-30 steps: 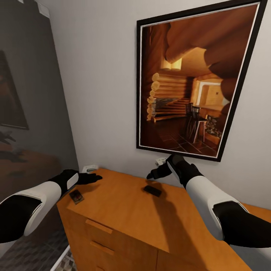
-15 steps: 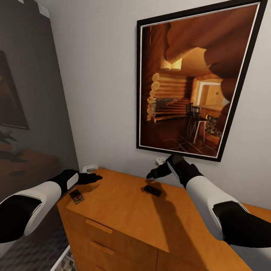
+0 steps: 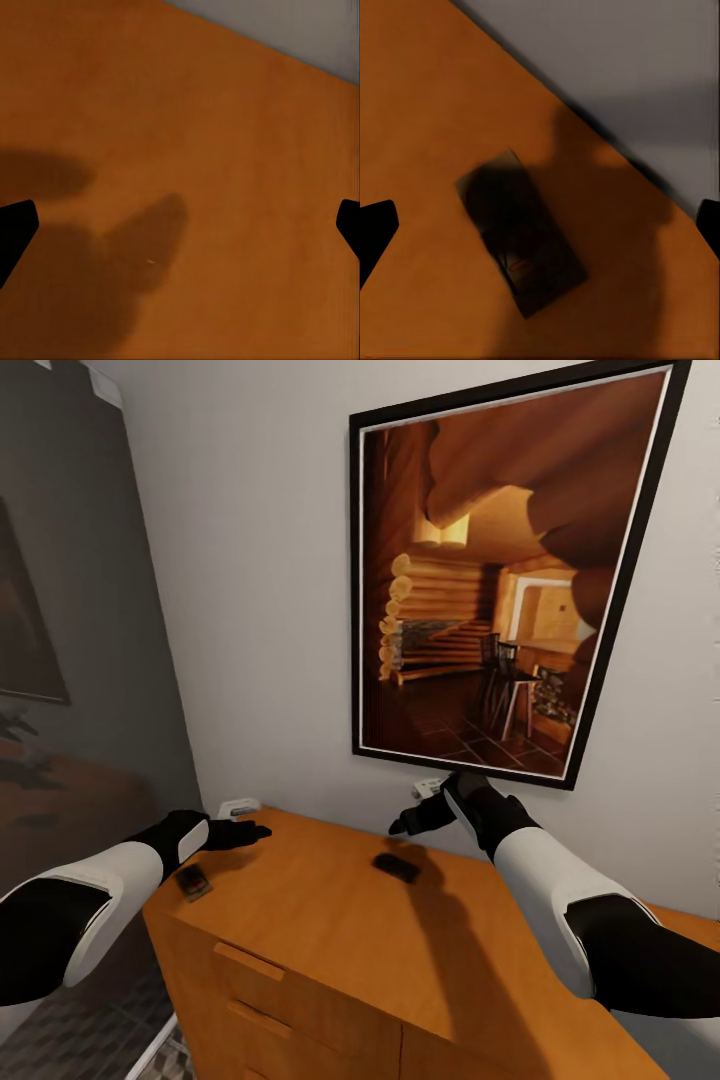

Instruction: Take the four mousetraps from the cabinet in the bathroom and place them on the bathroom floor. Make sure all four end up on the same floor surface, and ensure that at least two of them are either under or directly next to the same bathroom sink.

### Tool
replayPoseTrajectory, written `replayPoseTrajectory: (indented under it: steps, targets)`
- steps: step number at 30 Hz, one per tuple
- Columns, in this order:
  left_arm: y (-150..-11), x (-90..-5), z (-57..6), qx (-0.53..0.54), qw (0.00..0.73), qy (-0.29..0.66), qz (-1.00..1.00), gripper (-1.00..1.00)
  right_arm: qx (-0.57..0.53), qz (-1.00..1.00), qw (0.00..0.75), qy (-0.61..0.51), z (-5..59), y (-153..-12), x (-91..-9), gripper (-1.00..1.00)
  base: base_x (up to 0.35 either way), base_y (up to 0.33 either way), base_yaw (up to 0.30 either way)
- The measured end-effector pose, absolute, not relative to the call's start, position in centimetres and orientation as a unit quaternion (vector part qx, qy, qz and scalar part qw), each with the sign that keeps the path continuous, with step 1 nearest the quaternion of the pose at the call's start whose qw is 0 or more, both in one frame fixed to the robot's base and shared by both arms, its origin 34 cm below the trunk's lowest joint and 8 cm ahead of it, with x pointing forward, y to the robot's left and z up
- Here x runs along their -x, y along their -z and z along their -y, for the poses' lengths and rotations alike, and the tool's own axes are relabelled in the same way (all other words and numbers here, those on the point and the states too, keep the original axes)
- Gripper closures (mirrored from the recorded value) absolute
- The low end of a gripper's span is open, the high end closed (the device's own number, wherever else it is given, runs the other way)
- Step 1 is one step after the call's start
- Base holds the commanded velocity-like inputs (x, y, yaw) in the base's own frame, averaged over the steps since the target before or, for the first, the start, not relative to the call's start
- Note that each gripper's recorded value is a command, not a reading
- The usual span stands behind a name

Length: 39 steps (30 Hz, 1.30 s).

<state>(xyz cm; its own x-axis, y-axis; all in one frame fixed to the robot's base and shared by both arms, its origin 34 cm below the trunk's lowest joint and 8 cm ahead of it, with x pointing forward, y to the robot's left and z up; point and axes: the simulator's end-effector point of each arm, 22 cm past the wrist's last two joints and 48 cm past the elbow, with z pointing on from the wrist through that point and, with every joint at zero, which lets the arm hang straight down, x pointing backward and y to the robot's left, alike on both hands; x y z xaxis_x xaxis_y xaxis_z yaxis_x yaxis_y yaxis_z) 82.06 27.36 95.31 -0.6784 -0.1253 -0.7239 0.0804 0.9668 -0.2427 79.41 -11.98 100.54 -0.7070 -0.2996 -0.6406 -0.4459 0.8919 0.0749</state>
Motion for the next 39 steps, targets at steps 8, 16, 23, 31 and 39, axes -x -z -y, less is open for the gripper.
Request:
replayPoseTrajectory:
  steps: [8, 16, 23, 31, 39]
  targets:
    - [-95.3, -82.1, -27.4, 0.012, 0.401, 0.128, -0.907, -1.0, 0.203, -0.917, 0.325, -0.112, 12.1, -100.5, -79.4, -1.0, 0.0, -0.028, 0.0]
    - [-95.3, -82.1, -27.4, 0.012, 0.401, 0.128, -0.907, -1.0, 0.202, -0.916, 0.329, -0.111, 12.4, -100.6, -79.6, -1.0, 0.0, -0.006, 0.0]
    - [-95.3, -82.1, -27.4, 0.012, 0.401, 0.128, -0.907, -1.0, 0.202, -0.917, 0.324, -0.113, 12.5, -100.1, -79.5, -1.0, 0.0, -0.001, 0.0]
    - [-95.3, -82.1, -27.3, 0.013, 0.401, 0.129, -0.907, -1.0, 0.206, -0.919, 0.315, -0.119, 12.2, -97.8, -78.9, -1.0, 0.0, 0.0, 0.0]
    - [-95.3, -82.1, -27.3, 0.013, 0.401, 0.129, -0.907, -1.0, 0.209, -0.918, 0.313, -0.124, 12.2, -96.3, -78.6, -1.0, 0.0, 0.0, 0.0]
